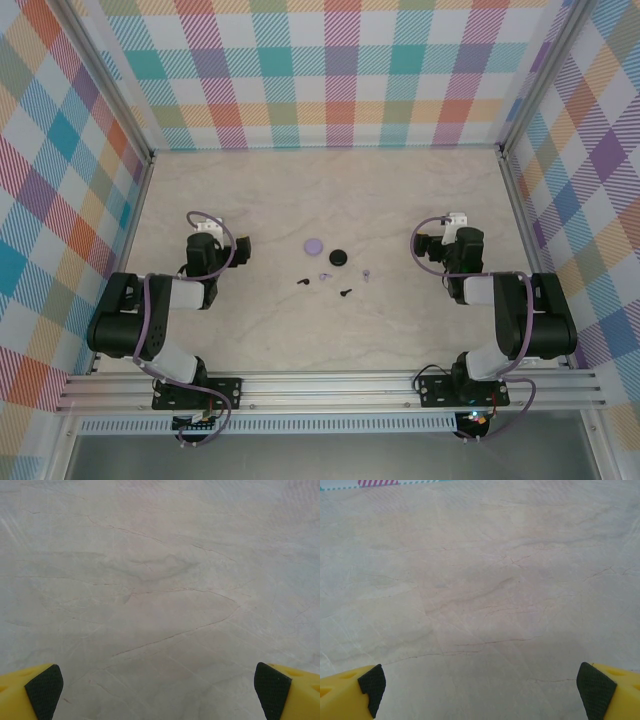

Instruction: Insert wireless bluetooth earbuds into charging case

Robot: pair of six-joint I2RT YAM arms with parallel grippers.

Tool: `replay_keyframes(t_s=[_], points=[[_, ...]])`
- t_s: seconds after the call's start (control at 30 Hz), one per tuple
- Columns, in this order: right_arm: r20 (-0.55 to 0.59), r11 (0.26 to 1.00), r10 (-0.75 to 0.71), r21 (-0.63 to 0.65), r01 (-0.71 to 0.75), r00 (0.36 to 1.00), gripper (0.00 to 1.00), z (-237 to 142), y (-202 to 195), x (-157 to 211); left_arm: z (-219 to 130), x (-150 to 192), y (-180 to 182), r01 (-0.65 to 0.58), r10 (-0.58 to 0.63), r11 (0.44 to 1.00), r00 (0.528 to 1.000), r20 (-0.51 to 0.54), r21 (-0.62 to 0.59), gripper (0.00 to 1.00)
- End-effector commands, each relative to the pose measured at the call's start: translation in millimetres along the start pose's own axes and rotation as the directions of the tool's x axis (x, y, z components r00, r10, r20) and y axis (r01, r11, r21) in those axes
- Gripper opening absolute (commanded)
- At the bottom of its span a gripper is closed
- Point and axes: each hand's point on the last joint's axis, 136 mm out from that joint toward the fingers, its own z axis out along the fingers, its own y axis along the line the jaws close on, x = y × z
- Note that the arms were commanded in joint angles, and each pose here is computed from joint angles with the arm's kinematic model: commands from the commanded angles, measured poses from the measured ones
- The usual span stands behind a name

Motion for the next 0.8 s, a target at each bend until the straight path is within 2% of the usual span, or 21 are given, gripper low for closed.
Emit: replay_keyframes(t_s=[0.0,0.13,0.3,0.47,0.63,0.73,0.77], points=[[-0.003,1.000,0.019,0.015,-0.019,1.000,1.00,-5,-2,-30,-13,-31,15,0.055,-0.050,0.996,0.996,0.069,-0.073,1.00],[-0.155,0.991,0.128,0.062,-0.120,0.980,1.00,-12,-5,-33,-31,-51,15,0.117,-0.119,0.989,0.993,-0.022,-0.088,1.00],[-0.347,0.958,0.286,0.097,-0.270,0.893,1.00,-24,5,-21,-53,-68,-8,0.263,-0.261,0.965,0.956,-0.136,-0.002,1.00],[-0.467,0.920,0.309,-0.075,-0.386,0.828,1.00,-32,47,-20,-63,-62,-54,0.384,-0.327,0.911,0.897,-0.298,0.153,1.00],[-0.513,0.889,0.229,-0.236,-0.392,0.827,1.00,-36,94,-26,-60,-42,-102,0.429,-0.286,0.867,0.844,-0.453,0.253,1.00],[-0.555,0.875,0.143,-0.316,-0.367,0.819,1.00,-35,127,-25,-52,-29,-122,0.436,-0.254,0.859,0.819,-0.514,0.270,0.95],[-0.570,0.873,0.108,-0.338,-0.352,0.815,1.00,-35,139,-22,-48,-24,-127,0.445,-0.250,0.854,0.806,-0.537,0.270,0.91]])
